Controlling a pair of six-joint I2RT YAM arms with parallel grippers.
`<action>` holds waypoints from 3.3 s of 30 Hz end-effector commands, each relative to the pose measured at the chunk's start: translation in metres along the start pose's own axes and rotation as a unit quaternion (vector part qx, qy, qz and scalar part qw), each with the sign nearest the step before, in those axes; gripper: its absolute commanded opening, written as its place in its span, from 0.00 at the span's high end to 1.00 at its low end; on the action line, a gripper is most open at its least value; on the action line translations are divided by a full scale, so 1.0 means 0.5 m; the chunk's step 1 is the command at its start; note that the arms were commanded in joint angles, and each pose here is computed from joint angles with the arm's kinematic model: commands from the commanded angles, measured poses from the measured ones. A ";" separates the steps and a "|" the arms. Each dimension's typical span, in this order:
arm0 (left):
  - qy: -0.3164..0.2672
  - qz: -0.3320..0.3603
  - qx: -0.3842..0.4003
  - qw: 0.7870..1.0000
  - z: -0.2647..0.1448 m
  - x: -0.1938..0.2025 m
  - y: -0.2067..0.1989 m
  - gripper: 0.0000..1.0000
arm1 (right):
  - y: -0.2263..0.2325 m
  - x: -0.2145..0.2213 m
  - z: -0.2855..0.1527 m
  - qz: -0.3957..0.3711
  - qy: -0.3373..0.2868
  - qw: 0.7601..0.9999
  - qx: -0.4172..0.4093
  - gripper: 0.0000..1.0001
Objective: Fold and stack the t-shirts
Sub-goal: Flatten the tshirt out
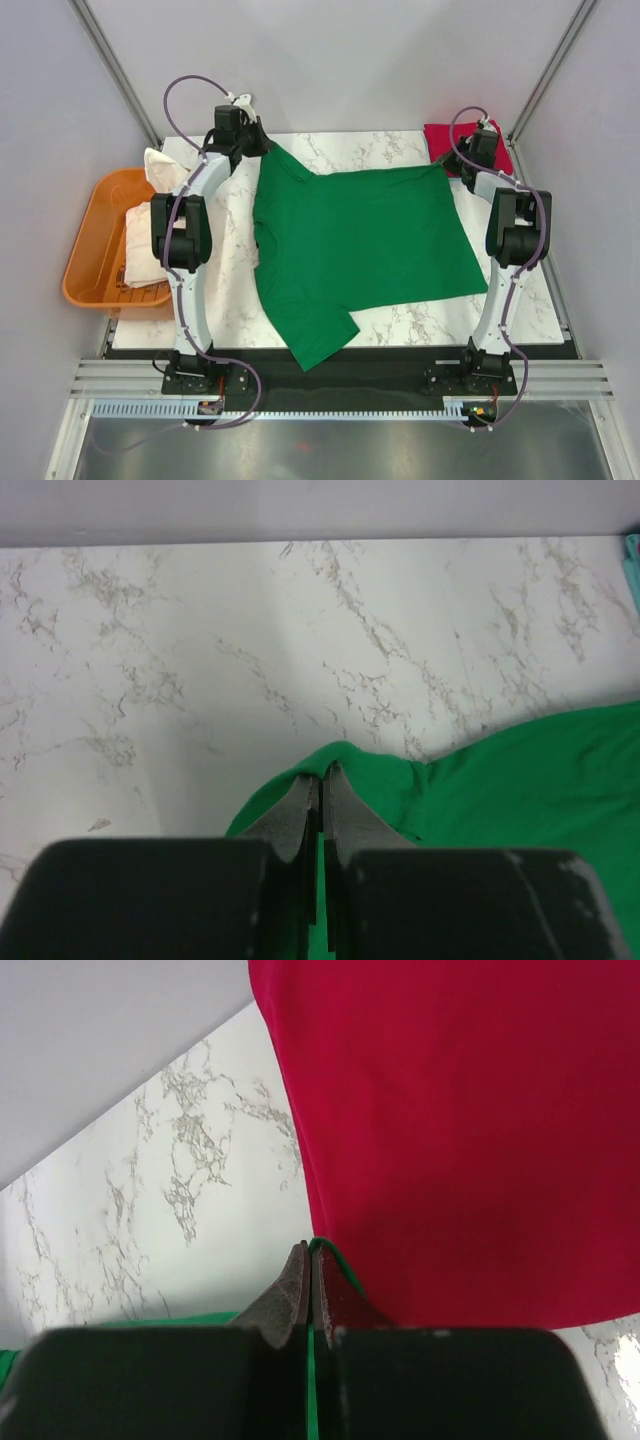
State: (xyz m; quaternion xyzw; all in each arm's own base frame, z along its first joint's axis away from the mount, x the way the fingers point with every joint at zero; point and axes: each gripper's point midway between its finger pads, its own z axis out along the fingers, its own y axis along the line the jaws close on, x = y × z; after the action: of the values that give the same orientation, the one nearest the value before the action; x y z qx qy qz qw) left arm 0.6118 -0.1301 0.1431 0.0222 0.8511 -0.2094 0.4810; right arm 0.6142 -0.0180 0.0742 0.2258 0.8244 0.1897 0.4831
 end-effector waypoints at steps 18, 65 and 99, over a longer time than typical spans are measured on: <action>-0.071 -0.055 0.160 0.983 -0.016 -0.089 -0.178 0.98 | -0.011 -0.184 -0.139 -0.061 -0.089 0.984 0.140 1.00; 0.017 -0.118 0.296 0.948 0.148 0.108 -0.352 0.98 | -0.212 -0.200 -0.204 -0.014 -0.083 0.939 0.335 1.00; 0.163 -0.102 0.010 0.981 -0.103 0.326 -0.137 0.52 | -0.230 0.210 -0.475 0.103 0.160 0.915 0.357 0.64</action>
State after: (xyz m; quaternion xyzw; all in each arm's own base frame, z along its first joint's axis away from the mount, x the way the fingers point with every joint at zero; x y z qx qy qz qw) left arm 0.4625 -0.1986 0.0530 -0.0271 0.9139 -0.2675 0.3041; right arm 0.3406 -0.0762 0.0563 0.4186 0.8832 -0.0334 0.2088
